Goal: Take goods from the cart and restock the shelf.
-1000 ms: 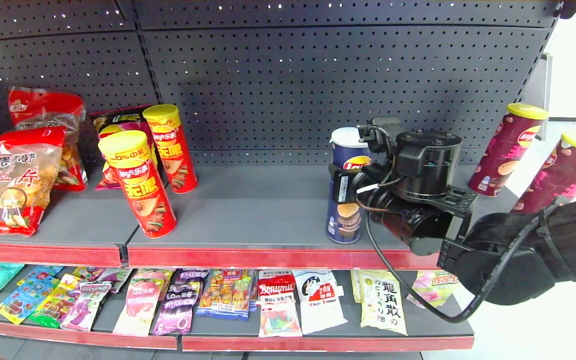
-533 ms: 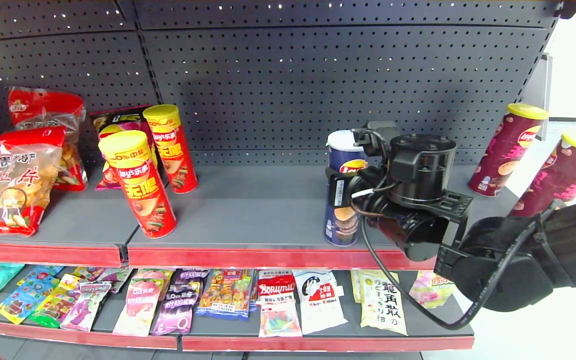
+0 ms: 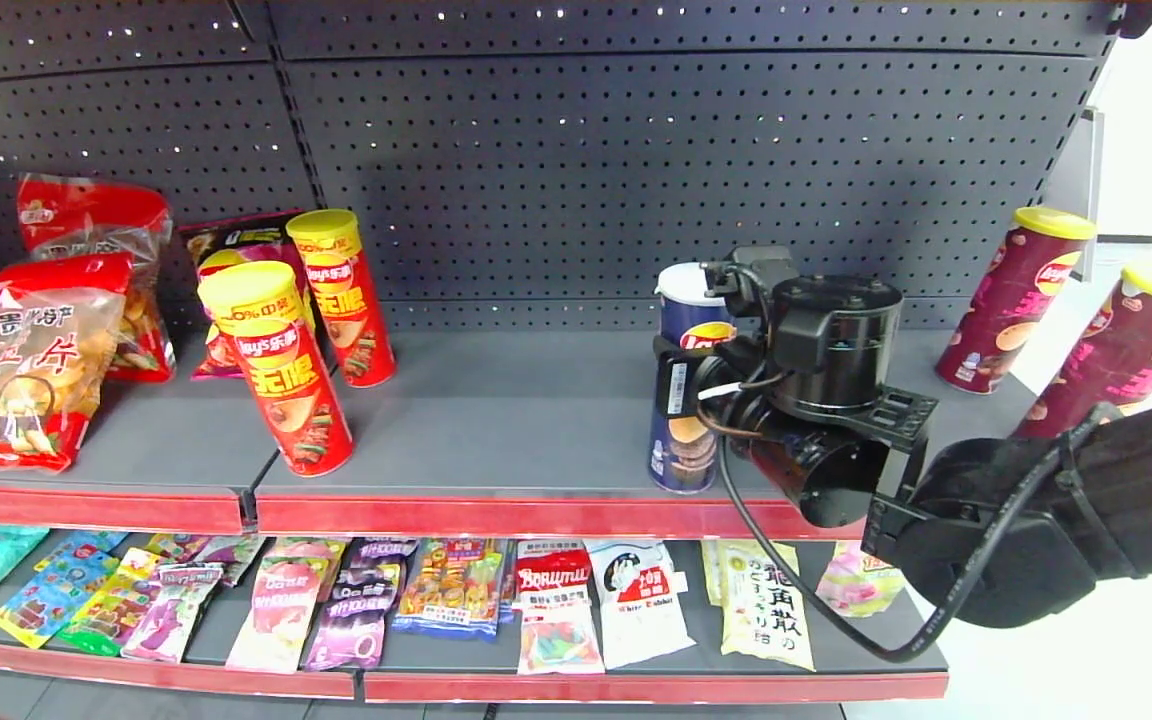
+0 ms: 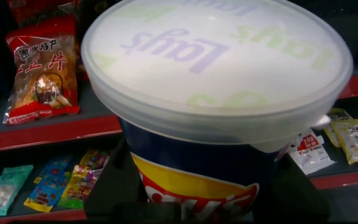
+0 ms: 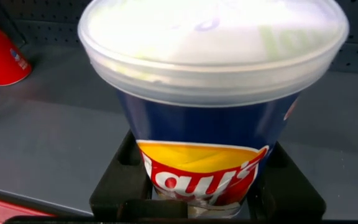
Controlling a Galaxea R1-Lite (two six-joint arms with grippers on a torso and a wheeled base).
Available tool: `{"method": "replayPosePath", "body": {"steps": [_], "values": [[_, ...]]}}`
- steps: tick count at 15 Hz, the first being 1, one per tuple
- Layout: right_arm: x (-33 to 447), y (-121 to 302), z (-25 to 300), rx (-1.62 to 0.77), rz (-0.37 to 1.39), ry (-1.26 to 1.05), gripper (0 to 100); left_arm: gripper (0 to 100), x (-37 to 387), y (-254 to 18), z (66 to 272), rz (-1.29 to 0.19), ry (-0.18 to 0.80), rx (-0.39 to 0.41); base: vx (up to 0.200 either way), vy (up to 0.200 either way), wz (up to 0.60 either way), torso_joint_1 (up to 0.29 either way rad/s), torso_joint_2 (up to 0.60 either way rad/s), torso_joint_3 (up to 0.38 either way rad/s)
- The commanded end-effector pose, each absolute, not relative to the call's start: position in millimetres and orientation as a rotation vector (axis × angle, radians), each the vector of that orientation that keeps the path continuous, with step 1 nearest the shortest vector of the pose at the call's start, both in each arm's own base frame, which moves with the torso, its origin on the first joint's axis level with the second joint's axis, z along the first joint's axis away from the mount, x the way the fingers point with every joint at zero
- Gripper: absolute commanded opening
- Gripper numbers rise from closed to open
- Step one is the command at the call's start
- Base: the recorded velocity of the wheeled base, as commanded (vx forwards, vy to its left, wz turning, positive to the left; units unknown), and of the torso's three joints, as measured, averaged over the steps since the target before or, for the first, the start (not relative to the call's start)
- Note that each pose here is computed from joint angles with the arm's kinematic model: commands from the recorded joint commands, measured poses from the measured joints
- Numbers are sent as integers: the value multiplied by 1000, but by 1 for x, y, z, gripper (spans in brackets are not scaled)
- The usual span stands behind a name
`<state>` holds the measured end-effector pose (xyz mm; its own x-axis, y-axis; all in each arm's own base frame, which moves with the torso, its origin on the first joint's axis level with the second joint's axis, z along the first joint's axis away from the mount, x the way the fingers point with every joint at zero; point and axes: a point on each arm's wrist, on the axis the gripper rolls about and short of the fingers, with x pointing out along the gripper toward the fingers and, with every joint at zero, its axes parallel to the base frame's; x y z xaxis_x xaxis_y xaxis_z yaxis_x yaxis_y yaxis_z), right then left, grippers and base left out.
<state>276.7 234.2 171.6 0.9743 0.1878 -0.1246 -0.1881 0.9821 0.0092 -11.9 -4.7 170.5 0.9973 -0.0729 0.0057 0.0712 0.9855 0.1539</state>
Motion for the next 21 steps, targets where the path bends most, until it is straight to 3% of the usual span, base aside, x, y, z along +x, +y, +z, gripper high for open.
{"method": "replayPosePath", "body": {"steps": [1, 8, 9, 14, 21], "values": [[277, 235, 167, -12, 189, 138, 0, 0, -12, -5, 170, -72, -9, 154, 0, 0, 0, 0, 0, 0], [272, 241, 167, -11, 210, 139, 0, 0, -11, -5, 169, -72, -6, 153, 0, 0, 0, 0, 0, 0], [272, 240, 168, -10, 210, 138, 100, 0, -12, -5, 169, -72, -6, 153, 0, 0, 0, 0, 0, 0], [269, 239, 172, -4, 201, 127, 100, 0, -12, -5, 169, -72, -6, 153, 0, 0, 0, 0, 0, 0], [228, 218, 178, -17, 237, 144, 100, 0, -11, -5, 169, -72, -4, 153, 0, 0, 0, 0, 0, 0]]}}
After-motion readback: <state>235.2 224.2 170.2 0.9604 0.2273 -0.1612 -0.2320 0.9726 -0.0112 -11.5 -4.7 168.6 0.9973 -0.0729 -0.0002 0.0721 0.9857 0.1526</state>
